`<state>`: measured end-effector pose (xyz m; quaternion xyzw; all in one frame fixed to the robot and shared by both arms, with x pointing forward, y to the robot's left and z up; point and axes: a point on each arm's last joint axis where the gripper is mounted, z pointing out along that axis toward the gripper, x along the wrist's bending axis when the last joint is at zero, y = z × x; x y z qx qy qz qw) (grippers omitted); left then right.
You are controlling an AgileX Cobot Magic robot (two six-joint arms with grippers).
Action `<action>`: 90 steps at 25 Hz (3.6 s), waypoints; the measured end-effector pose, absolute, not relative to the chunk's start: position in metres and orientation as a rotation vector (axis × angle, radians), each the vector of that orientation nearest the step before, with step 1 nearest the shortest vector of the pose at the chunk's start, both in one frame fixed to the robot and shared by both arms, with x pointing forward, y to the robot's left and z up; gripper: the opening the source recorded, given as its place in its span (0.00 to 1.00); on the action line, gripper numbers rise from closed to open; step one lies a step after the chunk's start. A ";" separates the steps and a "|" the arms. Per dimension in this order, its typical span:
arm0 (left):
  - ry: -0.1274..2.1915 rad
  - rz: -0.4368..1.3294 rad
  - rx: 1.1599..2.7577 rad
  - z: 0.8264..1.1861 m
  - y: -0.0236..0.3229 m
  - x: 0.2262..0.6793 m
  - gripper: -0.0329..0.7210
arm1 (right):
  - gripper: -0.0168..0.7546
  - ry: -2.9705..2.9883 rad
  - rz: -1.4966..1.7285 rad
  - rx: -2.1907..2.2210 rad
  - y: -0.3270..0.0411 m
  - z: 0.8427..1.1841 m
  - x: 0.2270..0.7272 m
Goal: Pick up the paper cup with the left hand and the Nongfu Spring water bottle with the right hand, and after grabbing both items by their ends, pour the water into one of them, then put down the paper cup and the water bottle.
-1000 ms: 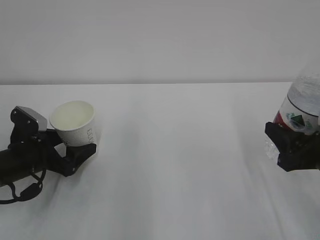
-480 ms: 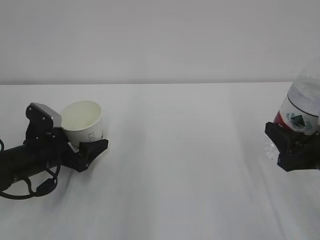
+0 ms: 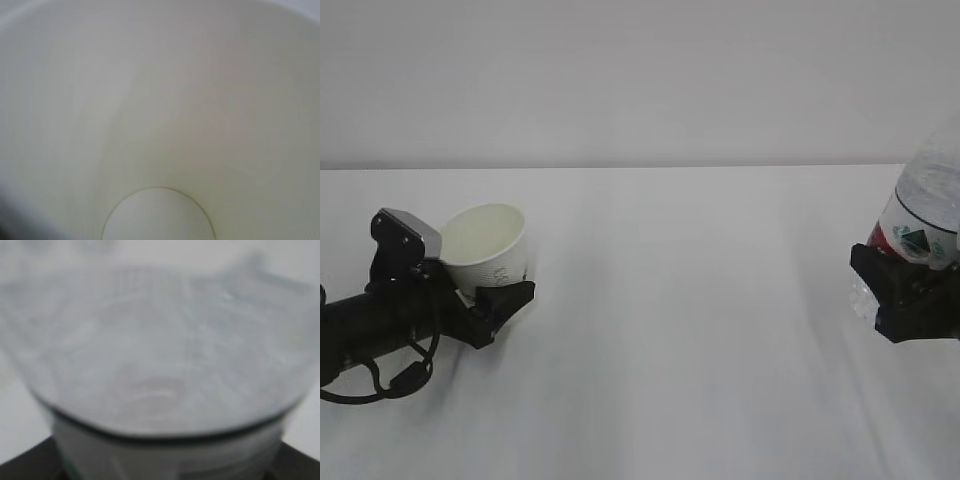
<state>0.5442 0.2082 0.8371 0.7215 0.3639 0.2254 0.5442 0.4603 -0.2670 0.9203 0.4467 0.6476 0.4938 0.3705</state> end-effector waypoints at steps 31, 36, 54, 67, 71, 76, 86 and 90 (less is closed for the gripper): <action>0.767 0.589 1.630 0.918 0.216 0.477 0.82 | 0.61 1.608 1.282 1.052 -0.267 0.956 0.447; 0.722 0.552 1.596 0.934 0.213 0.471 0.82 | 0.61 1.621 1.300 1.036 -0.265 0.962 0.443; 0.569 0.321 1.677 0.957 0.201 0.442 0.82 | 0.61 1.742 1.397 1.006 -0.254 0.961 0.435; 0.455 0.194 1.711 0.957 0.192 0.429 0.82 | 0.61 1.805 1.383 0.965 -0.252 0.958 0.433; 0.407 0.150 1.745 0.955 0.182 0.422 0.82 | 0.61 1.820 1.382 0.949 -0.251 0.958 0.432; 0.366 0.116 1.821 0.949 0.169 0.414 0.82 | 0.61 1.844 1.382 0.923 -0.249 0.957 0.431; 0.250 0.051 1.832 0.949 0.143 0.395 0.82 | 0.61 1.852 1.383 0.918 -0.249 0.957 0.431; 0.218 0.062 1.841 0.951 0.132 0.392 0.82 | 0.61 1.865 1.384 0.905 -0.248 0.957 0.430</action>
